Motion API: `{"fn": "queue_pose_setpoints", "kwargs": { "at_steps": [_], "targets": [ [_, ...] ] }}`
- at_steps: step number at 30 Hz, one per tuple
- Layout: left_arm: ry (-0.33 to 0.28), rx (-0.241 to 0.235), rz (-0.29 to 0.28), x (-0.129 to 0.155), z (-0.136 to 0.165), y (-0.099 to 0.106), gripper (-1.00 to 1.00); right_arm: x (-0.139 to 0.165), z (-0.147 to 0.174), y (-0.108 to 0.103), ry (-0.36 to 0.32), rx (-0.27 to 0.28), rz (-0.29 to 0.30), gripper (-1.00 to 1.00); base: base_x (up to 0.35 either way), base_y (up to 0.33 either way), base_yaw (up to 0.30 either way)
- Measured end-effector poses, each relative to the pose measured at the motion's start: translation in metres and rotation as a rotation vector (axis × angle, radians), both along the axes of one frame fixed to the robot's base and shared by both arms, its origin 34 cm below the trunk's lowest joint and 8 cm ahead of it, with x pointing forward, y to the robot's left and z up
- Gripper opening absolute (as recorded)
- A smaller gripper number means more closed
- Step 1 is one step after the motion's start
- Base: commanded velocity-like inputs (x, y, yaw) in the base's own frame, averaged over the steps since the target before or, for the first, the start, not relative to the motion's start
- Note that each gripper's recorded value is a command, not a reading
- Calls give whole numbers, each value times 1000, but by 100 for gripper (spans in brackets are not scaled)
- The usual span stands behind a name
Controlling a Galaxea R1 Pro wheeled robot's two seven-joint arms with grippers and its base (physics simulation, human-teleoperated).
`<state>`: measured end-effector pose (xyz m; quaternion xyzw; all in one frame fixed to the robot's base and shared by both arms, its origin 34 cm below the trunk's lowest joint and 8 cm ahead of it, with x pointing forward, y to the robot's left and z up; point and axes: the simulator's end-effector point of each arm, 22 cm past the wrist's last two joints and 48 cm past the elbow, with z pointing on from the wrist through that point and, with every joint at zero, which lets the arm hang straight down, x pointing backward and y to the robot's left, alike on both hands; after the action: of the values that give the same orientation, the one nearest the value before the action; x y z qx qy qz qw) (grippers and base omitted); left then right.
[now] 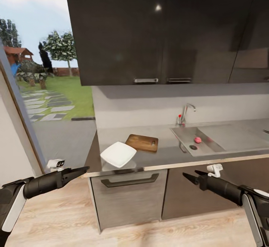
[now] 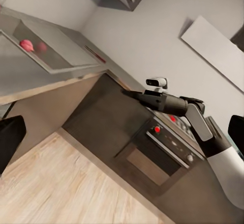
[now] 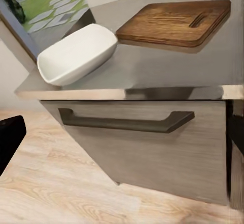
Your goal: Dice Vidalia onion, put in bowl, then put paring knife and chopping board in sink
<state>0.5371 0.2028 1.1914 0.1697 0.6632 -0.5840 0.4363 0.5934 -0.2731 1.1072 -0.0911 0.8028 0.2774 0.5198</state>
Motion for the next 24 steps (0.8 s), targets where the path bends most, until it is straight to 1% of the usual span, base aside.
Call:
{"fn": "queue_pose_setpoints", "kwargs": {
  "at_steps": [9, 13, 18, 21, 24],
  "targets": [
    [17, -5, 2, 1, -5, 1, 100, 0, -2, 1, 8, -6, -1, 100, 338, -83, 0],
    [29, -9, 3, 2, -6, 2, 100, 1, -9, 11, 24, -35, 11, 100, 338, -89, 0],
    [42, -13, 3, 2, -8, 2, 100, 3, -15, 15, 35, -57, 9, 100, 321, -115, 0],
    [43, -14, 3, 2, -9, 3, 100, 3, -15, 18, 37, -55, 12, 100, 248, -117, 0],
    [47, -16, 6, 3, -9, 4, 100, 4, -15, 36, 37, -22, 27, 100, 84, -41, 0]
  ]
}}
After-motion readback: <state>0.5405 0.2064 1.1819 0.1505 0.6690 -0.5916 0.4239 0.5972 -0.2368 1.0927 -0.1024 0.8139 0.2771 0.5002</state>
